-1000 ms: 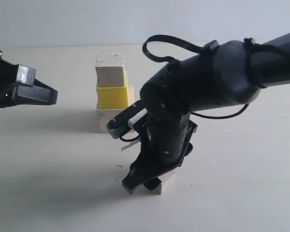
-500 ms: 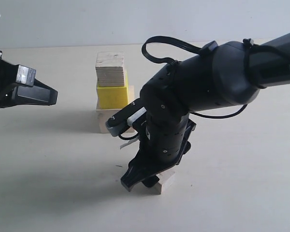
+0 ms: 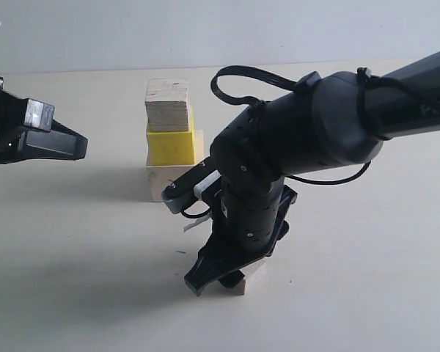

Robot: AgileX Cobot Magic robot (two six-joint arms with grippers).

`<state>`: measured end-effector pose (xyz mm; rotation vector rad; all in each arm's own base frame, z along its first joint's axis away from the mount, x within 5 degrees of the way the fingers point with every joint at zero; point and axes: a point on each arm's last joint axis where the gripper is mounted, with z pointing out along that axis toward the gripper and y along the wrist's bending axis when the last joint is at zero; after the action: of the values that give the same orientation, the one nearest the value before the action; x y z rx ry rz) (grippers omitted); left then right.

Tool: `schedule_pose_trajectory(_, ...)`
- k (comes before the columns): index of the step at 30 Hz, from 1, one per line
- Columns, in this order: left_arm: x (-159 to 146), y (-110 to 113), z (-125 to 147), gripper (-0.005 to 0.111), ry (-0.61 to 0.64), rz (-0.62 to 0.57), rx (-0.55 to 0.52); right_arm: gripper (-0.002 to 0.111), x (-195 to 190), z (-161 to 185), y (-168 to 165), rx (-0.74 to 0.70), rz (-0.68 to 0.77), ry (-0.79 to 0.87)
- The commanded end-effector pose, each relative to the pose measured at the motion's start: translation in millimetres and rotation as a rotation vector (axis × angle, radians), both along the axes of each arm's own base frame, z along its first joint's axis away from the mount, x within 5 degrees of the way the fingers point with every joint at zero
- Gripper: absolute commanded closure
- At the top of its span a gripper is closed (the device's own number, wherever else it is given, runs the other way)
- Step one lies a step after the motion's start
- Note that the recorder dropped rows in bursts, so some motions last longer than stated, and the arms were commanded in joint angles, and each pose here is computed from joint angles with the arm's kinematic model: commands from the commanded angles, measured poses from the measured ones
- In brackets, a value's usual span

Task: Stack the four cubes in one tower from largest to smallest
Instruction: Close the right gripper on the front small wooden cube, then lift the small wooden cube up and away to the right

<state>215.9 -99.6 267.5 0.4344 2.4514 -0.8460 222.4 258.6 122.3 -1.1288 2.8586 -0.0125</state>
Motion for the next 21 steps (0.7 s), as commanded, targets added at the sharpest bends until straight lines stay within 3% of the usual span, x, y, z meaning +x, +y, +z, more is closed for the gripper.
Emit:
schedule_pose_trajectory(1,-2,0,2,0.107,-0.011,-0.009,-0.004,0.058,0,0,0,0.000,0.007,-0.007)
schedule_pose_trajectory(7,-2,0,2,0.107,-0.012,-0.010,-0.004,0.108,-1,0,-3,-0.031,0.022,0.004)
schedule_pose_trajectory(13,-2,0,2,0.107,-0.012,-0.010,-0.004,0.108,-2,30,-8,-0.018,0.049,-0.057)
schedule_pose_trajectory(17,-2,0,2,0.107,-0.012,-0.012,-0.004,0.108,-1,86,-23,0.033,0.088,-0.221)
schedule_pose_trajectory(21,-2,0,2,0.107,-0.013,-0.014,-0.003,0.108,17,132,-72,0.099,0.020,-0.437)
